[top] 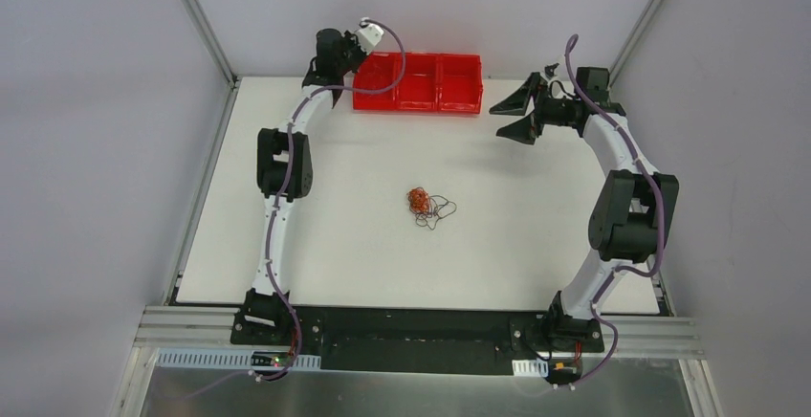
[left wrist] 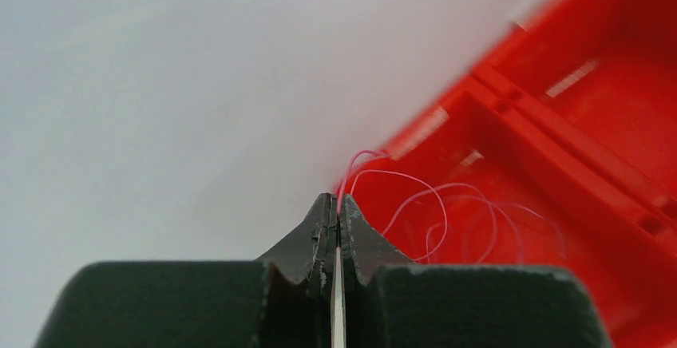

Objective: Untangle the cables

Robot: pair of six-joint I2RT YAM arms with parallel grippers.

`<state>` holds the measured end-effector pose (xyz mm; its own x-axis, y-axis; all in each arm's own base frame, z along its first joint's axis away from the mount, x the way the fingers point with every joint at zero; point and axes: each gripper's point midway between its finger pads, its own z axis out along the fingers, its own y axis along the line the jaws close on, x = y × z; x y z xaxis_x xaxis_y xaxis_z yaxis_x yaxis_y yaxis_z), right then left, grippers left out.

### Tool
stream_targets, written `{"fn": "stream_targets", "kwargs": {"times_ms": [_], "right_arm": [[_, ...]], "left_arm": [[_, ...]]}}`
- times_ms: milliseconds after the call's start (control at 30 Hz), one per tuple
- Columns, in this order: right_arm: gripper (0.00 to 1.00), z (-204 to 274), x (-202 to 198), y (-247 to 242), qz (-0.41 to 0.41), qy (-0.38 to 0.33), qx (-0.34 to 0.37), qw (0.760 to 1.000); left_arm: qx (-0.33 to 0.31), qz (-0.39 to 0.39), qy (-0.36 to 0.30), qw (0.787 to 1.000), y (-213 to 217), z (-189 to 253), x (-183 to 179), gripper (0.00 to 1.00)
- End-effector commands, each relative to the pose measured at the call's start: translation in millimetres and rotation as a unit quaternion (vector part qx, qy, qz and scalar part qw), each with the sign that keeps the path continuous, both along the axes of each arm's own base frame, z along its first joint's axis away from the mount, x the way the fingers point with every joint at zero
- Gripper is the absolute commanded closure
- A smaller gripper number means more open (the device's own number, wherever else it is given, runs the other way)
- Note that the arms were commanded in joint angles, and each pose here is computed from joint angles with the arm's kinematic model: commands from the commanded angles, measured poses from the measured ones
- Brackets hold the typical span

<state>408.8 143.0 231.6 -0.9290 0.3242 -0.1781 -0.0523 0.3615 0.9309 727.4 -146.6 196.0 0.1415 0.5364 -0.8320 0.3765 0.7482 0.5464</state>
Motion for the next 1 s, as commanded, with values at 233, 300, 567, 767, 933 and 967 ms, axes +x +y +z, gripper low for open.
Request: {"fn": "stream_targets", "kwargs": {"times_ms": [233, 300, 567, 767, 933, 967], "right_arm": [[0.13, 9.9, -6.6, -2.3, 0.013, -0.016, 0.009, 1.000], [0.13, 9.7, -6.5, -2.8, 0.014, -0.015, 0.009, 1.000], [0.13, 10.7, -18.2, -4.2, 0.019, -0.025, -0.015, 0.999], [0.14, -5.2, -48.0, -2.5, 0.047, -0.028, -0.087, 0.995], [0.16, -36.4, -83.6, 15.5, 0.117, -0.034, -0.182, 0.976], [0.17, -42.1, -89.1, 20.7, 0.133, -0.039, -0.202, 0.969]], "left_arm": [[-0.056, -0.059, 0.052, 0.995, -46.4, 2.4, -32.6, 1.00], [-0.062, -0.050, 0.055, 0.995, -44.8, 3.3, -32.7, 0.96], [-0.107, -0.052, 0.062, 0.991, -48.1, 76.9, -66.1, 0.64], [-0.125, -0.037, 0.105, 0.986, -37.1, 123.5, -124.8, 0.39], [-0.171, -0.061, 0.232, 0.956, -39.5, 122.3, -209.2, 0.02], [-0.187, -0.074, 0.261, 0.944, -43.3, 120.2, -230.4, 0.01]]}}
